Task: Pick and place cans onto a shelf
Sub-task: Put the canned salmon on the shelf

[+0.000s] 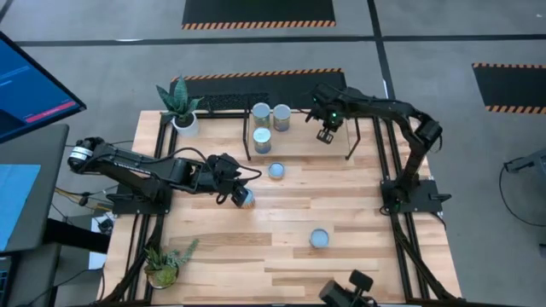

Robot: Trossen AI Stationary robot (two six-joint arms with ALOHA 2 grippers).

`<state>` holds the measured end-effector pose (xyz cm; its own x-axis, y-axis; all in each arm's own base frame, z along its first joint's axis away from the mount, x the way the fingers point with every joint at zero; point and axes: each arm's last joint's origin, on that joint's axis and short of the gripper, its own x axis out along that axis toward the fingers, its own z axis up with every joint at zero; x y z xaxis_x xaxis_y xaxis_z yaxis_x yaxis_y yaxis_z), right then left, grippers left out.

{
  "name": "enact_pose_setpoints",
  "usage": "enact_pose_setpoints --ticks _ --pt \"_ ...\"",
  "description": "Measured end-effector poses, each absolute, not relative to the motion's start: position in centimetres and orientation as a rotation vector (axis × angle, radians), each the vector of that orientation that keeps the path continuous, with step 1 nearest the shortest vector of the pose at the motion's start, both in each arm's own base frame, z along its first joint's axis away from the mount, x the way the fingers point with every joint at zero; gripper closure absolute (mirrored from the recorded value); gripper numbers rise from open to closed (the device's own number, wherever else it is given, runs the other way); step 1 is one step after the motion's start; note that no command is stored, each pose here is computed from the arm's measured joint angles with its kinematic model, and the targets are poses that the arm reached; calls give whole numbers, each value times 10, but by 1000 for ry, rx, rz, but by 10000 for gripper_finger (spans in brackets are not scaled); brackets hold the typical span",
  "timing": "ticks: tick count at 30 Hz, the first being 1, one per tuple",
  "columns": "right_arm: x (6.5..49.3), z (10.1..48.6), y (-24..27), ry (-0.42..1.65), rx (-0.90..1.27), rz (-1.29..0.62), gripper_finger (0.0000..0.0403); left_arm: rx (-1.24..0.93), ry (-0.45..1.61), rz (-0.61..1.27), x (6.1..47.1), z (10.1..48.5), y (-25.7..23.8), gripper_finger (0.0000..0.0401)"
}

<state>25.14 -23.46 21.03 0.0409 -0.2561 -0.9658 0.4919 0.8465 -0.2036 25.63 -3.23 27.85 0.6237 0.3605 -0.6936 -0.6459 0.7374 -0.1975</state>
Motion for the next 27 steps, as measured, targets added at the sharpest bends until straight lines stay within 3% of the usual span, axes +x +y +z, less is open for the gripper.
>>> enact_pose_setpoints --ticks 9,19,27 --pt "252 212 -240 1386 185 -592 395 -460 678 602 256 278 -32 238" --pt "251 211 -239 1401 190 -587 353 -460 678 601 256 278 -32 238" --pt "249 211 -239 1418 211 -632 347 -460 679 600 256 278 -32 238"
